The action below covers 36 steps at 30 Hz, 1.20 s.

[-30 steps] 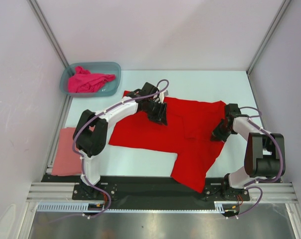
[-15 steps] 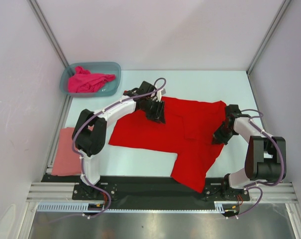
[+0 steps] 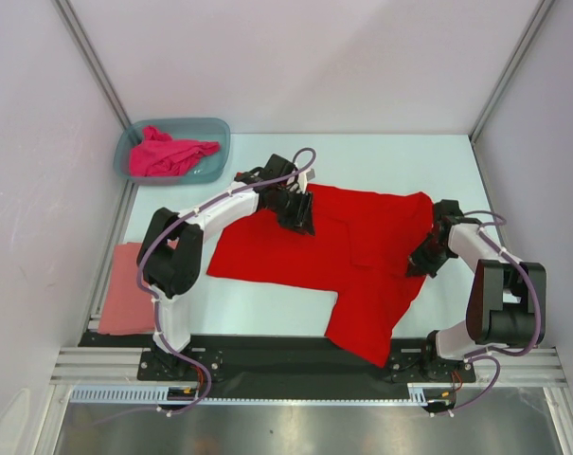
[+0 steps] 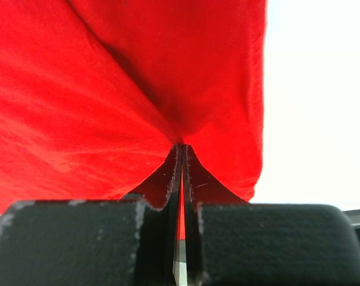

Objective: Fold and stack the t-shirts
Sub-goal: Fold the tshirt

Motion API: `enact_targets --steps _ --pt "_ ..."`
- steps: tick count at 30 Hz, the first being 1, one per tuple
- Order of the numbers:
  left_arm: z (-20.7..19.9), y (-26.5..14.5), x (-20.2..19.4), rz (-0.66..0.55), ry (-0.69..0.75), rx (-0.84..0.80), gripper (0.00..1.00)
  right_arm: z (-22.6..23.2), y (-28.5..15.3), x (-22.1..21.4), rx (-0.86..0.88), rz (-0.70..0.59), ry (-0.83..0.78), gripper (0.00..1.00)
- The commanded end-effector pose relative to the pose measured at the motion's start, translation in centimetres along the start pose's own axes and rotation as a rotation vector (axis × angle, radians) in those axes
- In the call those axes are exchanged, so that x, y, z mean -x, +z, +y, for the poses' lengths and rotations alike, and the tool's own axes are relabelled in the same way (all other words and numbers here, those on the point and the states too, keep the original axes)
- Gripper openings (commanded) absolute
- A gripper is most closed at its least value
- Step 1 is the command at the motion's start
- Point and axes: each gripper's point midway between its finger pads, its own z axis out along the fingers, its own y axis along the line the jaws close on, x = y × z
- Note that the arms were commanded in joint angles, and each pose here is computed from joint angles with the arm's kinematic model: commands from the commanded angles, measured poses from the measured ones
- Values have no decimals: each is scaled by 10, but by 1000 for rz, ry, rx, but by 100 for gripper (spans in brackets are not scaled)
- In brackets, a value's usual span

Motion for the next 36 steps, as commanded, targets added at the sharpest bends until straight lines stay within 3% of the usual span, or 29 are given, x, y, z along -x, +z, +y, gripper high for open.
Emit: enact_targets --steps 1,13,28,30,32,36 --pt "-7 -6 16 -46 27 -27 42 -4 -10 8 -25 -29 -32 0" --pt "-3 -6 19 -54 17 -23 42 -8 -24 -5 -8 -38 8 0" --pt "5 -12 26 -71 1 -16 43 -14 -1 -34 -4 34 138 0" --pt "10 -14 29 -78 -8 -11 43 -12 -3 -31 8 28 132 10" --pt "14 -17 32 -89 -8 -4 43 -9 -6 -25 19 14 100 27" --pt "44 -31 49 -128 -36 54 43 19 -34 19 75 -123 14 48"
